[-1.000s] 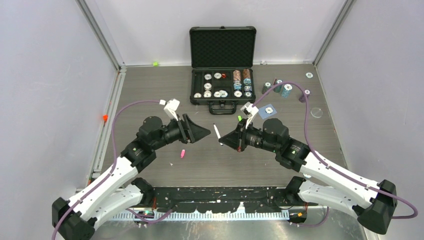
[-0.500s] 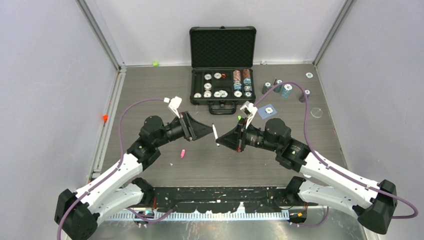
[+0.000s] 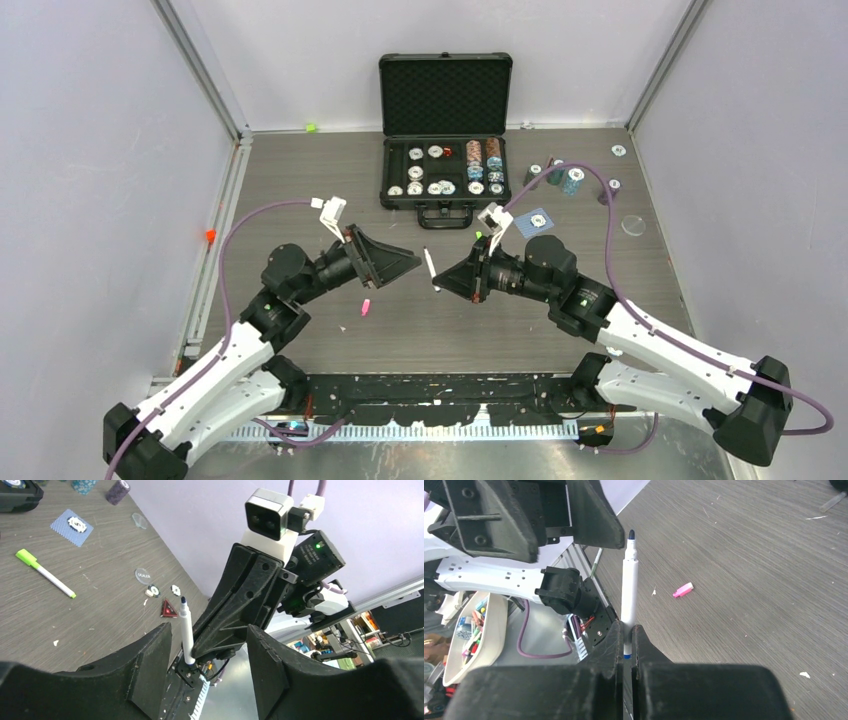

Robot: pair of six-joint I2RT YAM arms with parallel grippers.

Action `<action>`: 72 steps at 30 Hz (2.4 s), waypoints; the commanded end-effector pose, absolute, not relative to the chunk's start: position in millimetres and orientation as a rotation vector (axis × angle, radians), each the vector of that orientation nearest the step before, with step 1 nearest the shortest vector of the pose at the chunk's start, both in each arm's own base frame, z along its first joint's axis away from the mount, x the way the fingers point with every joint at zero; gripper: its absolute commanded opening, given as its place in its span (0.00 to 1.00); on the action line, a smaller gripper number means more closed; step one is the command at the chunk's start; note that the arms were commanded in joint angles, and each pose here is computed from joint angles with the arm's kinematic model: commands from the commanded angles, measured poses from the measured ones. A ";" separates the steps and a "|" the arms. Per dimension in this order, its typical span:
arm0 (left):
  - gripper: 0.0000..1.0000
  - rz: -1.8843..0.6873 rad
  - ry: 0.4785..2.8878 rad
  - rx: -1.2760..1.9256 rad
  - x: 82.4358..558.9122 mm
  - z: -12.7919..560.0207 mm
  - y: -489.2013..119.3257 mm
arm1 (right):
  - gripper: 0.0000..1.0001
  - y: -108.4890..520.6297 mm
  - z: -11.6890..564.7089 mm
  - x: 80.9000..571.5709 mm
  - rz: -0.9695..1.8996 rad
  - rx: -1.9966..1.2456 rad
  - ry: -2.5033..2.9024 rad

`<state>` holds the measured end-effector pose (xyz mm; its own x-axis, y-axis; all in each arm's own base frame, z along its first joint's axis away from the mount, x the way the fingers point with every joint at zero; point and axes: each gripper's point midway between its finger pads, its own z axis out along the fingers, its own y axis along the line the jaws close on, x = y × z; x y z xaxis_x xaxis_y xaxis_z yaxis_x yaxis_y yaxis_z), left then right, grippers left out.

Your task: Insert the pens into the pen caps

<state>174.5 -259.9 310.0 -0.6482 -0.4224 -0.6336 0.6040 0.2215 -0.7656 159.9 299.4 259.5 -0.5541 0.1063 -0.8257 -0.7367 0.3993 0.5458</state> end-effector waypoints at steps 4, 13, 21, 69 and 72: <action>0.55 -1.578 1.662 0.238 181.4 311.8 -274.0 | 0.00 310.8 287.0 154.6 1.334 -0.592 1.743; 0.34 -1.604 1.713 0.276 181.8 302.2 -288.3 | 0.00 319.2 284.6 154.1 1.342 -0.621 1.762; 0.00 -1.600 1.722 0.218 182.7 298.0 -285.8 | 0.14 320.1 287.0 160.9 1.299 -0.611 1.779; 0.75 -0.227 2.608 0.039 191.1 98.2 -141.6 | 0.01 232.6 227.6 194.7 0.717 -0.344 2.055; 0.71 -0.146 2.659 0.088 198.1 86.7 -142.4 | 0.00 229.0 228.5 191.0 0.725 -0.340 2.050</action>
<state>188.9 -152.5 86.2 -0.8824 -0.0457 -0.4682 0.0601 0.9762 -0.2085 189.1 237.8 206.3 -0.6009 -0.0021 -0.7994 -0.4944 0.7868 0.3696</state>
